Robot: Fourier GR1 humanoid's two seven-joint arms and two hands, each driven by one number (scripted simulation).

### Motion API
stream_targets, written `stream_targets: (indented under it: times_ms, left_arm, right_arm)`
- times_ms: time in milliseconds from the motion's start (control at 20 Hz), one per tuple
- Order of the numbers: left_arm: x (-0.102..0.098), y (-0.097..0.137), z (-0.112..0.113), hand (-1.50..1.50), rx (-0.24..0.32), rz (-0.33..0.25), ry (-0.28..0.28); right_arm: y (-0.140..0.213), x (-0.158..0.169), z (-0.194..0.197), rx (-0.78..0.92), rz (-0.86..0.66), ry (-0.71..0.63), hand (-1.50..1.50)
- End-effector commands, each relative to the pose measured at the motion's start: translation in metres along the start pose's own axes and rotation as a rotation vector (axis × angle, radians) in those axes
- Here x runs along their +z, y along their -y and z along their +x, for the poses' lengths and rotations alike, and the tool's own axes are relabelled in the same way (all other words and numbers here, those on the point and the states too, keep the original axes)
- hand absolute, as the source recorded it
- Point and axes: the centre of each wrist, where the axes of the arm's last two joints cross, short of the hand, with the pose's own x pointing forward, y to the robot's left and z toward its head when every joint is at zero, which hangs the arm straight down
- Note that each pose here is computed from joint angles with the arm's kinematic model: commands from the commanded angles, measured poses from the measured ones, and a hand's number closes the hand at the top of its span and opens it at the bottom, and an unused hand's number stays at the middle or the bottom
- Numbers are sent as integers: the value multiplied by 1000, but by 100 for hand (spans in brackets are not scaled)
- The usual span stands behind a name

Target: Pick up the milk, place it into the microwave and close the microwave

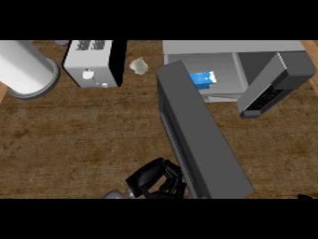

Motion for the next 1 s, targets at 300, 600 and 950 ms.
stream_targets:
  times_ms: [300,600,950]
  left_arm:
    - [-23,47,-1,150,-32,-46,80]
    - [-38,43,17,-150,-16,40,115]
    - [-59,29,44,150,-37,134,157]
  right_arm:
    - [-26,-26,8,-168,154,159,-150]
    - [-32,-47,23,-181,207,196,-150]
    - [-40,-69,41,-190,276,217,-150]
